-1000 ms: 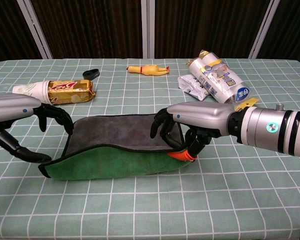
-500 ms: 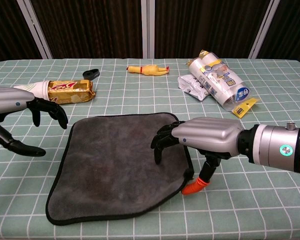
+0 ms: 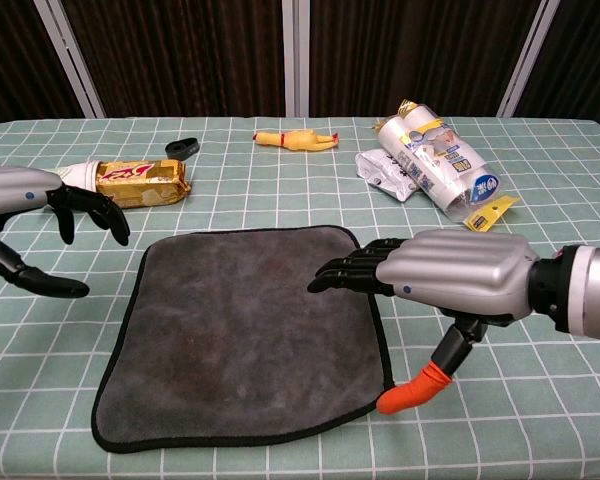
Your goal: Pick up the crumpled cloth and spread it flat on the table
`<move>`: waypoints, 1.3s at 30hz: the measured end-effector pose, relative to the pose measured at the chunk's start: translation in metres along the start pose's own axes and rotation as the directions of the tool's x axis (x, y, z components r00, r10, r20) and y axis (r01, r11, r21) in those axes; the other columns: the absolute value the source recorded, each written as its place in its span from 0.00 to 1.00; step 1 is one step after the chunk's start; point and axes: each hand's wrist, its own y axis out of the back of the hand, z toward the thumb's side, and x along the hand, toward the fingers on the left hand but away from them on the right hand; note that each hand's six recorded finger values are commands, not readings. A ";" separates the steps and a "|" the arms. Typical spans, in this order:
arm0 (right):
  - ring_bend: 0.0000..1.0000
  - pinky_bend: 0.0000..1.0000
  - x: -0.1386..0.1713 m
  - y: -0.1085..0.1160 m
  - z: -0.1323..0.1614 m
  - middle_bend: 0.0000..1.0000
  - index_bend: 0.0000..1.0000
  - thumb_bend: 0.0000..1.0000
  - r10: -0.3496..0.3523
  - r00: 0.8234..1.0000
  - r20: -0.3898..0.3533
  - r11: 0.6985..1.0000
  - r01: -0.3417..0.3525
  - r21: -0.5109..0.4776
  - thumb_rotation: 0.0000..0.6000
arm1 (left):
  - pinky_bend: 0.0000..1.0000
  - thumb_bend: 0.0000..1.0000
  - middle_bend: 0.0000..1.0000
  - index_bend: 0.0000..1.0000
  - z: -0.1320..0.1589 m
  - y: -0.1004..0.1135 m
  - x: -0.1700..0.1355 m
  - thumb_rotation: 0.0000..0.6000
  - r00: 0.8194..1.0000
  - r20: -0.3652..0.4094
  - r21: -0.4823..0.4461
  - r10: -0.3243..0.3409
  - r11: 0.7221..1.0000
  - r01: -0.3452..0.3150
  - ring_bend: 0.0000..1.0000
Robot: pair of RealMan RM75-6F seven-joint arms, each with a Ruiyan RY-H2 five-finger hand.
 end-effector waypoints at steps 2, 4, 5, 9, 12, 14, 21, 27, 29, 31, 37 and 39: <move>0.00 0.00 0.008 0.003 -0.006 0.00 0.00 0.00 -0.010 1.000 0.022 1.000 0.010 -0.002 0.50 | 0.34 0.06 0.24 0.28 -0.005 0.002 0.000 0.49 1.000 -0.018 -0.014 0.011 1.000 -0.011 0.22; 0.00 0.00 0.012 0.005 -0.011 0.00 0.00 0.00 -0.031 0.998 0.047 0.999 0.031 -0.006 0.58 | 0.34 0.06 0.24 0.28 -0.011 0.004 0.000 0.50 0.999 -0.042 -0.030 0.022 0.999 -0.023 0.22; 0.00 0.00 0.013 0.005 -0.014 0.00 0.00 0.00 -0.039 0.998 0.058 0.999 0.039 -0.011 0.61 | 0.34 0.06 0.24 0.28 -0.014 0.005 0.000 0.51 0.998 -0.052 -0.037 0.027 0.999 -0.029 0.22; 0.00 0.00 0.007 -0.001 -0.016 0.00 0.00 0.00 -0.050 0.996 0.075 0.999 0.050 -0.007 0.65 | 0.34 0.06 0.24 0.28 -0.024 0.009 0.000 0.52 0.995 -0.091 -0.055 0.045 0.997 -0.050 0.22; 0.00 0.00 -0.005 -0.009 -0.015 0.00 0.00 0.00 -0.055 0.996 0.075 0.998 0.054 0.006 0.66 | 0.34 0.06 0.24 0.28 -0.026 0.011 -0.002 0.52 0.993 -0.105 -0.056 0.051 0.997 -0.057 0.22; 0.00 0.00 -0.014 -0.015 -0.014 0.00 0.00 0.00 -0.057 0.995 0.077 0.998 0.056 0.010 0.66 | 0.34 0.06 0.24 0.28 -0.027 0.011 -0.003 0.53 0.993 -0.109 -0.054 0.052 0.997 -0.059 0.22; 0.00 0.00 -0.028 -0.017 -0.017 0.00 0.00 0.00 -0.084 0.992 0.094 0.996 0.085 0.002 0.67 | 0.34 0.06 0.24 0.28 -0.029 0.010 -0.005 0.53 0.991 -0.120 -0.054 0.051 0.997 -0.058 0.22; 0.00 0.00 -0.030 -0.024 -0.016 0.00 0.00 0.00 -0.065 0.993 0.094 0.998 0.065 0.003 0.66 | 0.34 0.06 0.24 0.28 -0.028 0.010 -0.005 0.53 0.991 -0.119 -0.054 0.053 0.997 -0.060 0.22; 0.00 0.00 -0.028 -0.033 -0.014 0.00 0.00 0.00 -0.044 0.995 0.086 0.999 0.042 0.024 0.66 | 0.34 0.06 0.24 0.28 -0.029 0.011 -0.005 0.54 0.991 -0.120 -0.053 0.055 0.997 -0.062 0.22; 0.00 0.00 -0.026 -0.039 -0.013 0.00 0.00 0.00 -0.034 0.996 0.081 0.998 0.030 0.047 0.65 | 0.34 0.06 0.24 0.28 -0.029 0.011 -0.006 0.53 0.991 -0.122 -0.053 0.058 0.997 -0.064 0.22; 0.00 0.00 -0.023 -0.029 -0.015 0.00 0.00 0.00 -0.094 0.992 0.090 0.994 0.088 0.069 0.66 | 0.34 0.06 0.24 0.28 -0.032 0.013 -0.007 0.57 0.988 -0.131 -0.051 0.076 0.995 -0.084 0.22; 0.00 0.00 -0.020 -0.018 -0.020 0.00 0.00 0.00 -0.134 0.986 0.103 0.990 0.127 0.065 0.68 | 0.34 0.06 0.24 0.28 -0.034 0.016 -0.009 0.66 0.986 -0.141 -0.053 0.093 0.993 -0.102 0.22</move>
